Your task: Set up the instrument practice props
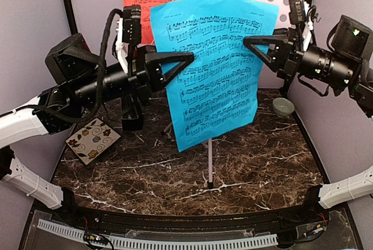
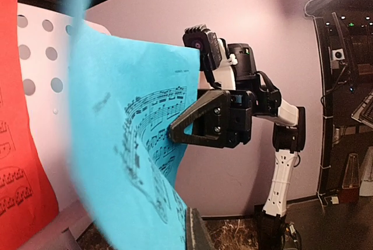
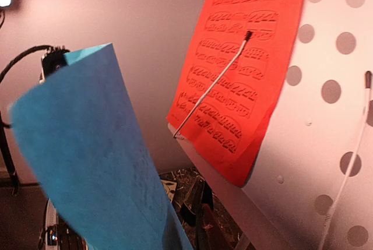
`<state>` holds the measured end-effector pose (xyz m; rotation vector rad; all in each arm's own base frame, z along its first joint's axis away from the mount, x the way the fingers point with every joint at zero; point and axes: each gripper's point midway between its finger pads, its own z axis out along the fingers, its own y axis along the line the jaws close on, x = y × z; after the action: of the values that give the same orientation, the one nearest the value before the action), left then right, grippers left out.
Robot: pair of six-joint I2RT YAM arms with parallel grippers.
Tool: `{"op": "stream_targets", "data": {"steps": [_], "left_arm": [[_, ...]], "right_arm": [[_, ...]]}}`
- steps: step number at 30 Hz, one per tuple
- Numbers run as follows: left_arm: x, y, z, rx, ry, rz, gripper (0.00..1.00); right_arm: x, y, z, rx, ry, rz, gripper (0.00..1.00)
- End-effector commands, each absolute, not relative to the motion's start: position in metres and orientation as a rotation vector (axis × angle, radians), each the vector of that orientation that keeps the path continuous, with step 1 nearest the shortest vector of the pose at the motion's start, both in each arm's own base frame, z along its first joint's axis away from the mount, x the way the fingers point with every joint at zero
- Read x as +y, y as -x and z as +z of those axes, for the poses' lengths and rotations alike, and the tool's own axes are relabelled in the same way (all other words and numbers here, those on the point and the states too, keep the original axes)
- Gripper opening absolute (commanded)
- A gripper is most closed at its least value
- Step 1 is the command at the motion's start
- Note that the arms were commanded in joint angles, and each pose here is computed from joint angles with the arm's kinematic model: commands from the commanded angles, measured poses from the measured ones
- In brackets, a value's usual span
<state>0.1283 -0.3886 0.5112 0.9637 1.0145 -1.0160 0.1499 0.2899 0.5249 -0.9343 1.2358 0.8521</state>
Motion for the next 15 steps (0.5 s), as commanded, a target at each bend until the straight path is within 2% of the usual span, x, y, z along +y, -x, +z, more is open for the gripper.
{"op": "stream_targets", "data": {"steps": [1, 6, 8, 15], "left_arm": [[-0.374, -0.143, 0.573, 0.942, -0.788, -0.977, 0.0], [-0.356, -0.167, 0.62, 0.936, -0.63, -0.853, 0.0], [-0.348, -0.179, 0.635, 0.941, -0.577, -0.804, 0.0], [-0.327, -0.221, 0.668, 0.995, -0.467, -0.691, 0.0]], "right_arm": [[0.246, -0.178, 0.586, 1.153, 0.626, 0.7, 0.23], [0.228, -0.192, 0.613, 1.116, 0.479, 0.629, 0.47], [0.224, -0.197, 0.62, 1.121, 0.443, 0.612, 0.53], [0.198, -0.219, 0.623, 1.181, 0.273, 0.488, 0.54]]}}
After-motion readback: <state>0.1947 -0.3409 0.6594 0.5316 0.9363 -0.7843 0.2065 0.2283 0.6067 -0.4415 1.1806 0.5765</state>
